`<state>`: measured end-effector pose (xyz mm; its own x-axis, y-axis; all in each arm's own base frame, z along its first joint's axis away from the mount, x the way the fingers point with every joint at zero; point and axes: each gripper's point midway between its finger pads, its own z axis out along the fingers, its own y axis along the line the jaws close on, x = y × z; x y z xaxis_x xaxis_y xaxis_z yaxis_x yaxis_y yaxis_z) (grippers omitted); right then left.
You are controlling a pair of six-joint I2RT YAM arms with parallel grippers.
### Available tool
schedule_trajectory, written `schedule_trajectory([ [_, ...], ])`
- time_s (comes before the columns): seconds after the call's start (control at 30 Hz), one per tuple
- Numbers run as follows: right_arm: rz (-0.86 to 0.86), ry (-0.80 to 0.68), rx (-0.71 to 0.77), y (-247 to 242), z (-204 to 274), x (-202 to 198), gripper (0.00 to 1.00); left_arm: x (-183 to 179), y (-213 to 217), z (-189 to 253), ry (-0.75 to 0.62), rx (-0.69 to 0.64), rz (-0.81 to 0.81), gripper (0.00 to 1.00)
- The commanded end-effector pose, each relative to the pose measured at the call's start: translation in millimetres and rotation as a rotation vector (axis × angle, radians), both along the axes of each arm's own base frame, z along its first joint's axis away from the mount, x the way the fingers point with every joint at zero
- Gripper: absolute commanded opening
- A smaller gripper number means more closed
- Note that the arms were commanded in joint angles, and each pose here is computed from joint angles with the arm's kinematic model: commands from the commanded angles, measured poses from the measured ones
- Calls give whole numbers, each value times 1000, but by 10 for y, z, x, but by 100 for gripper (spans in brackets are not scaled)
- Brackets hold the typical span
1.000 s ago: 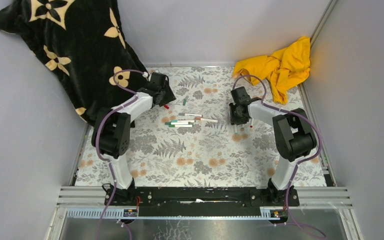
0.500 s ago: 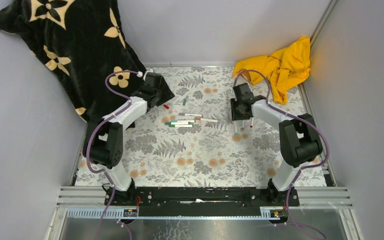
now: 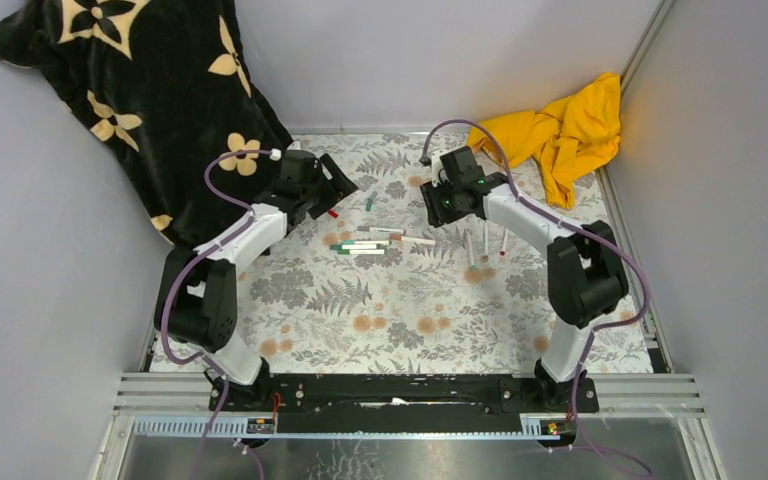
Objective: Open the pen caps
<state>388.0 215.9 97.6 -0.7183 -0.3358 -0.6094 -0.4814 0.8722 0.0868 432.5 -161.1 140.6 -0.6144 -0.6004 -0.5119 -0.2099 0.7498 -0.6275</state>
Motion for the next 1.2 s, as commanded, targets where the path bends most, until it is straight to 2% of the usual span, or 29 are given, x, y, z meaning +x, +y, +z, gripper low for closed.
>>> schedule_trajectory([
  [0.0,141,25,3,253,-52,-3,47,34,-136,277,-75,-125,-35,84],
  [0.17,192,34,-13,364,-166,41,49,-13,-177,359,-89,-185,-47,86],
  [0.5,278,80,-70,510,-433,-102,50,-49,-65,540,-121,-222,-22,88],
  [1.17,290,147,-189,362,-967,-154,49,-80,101,498,-129,-265,10,88],
])
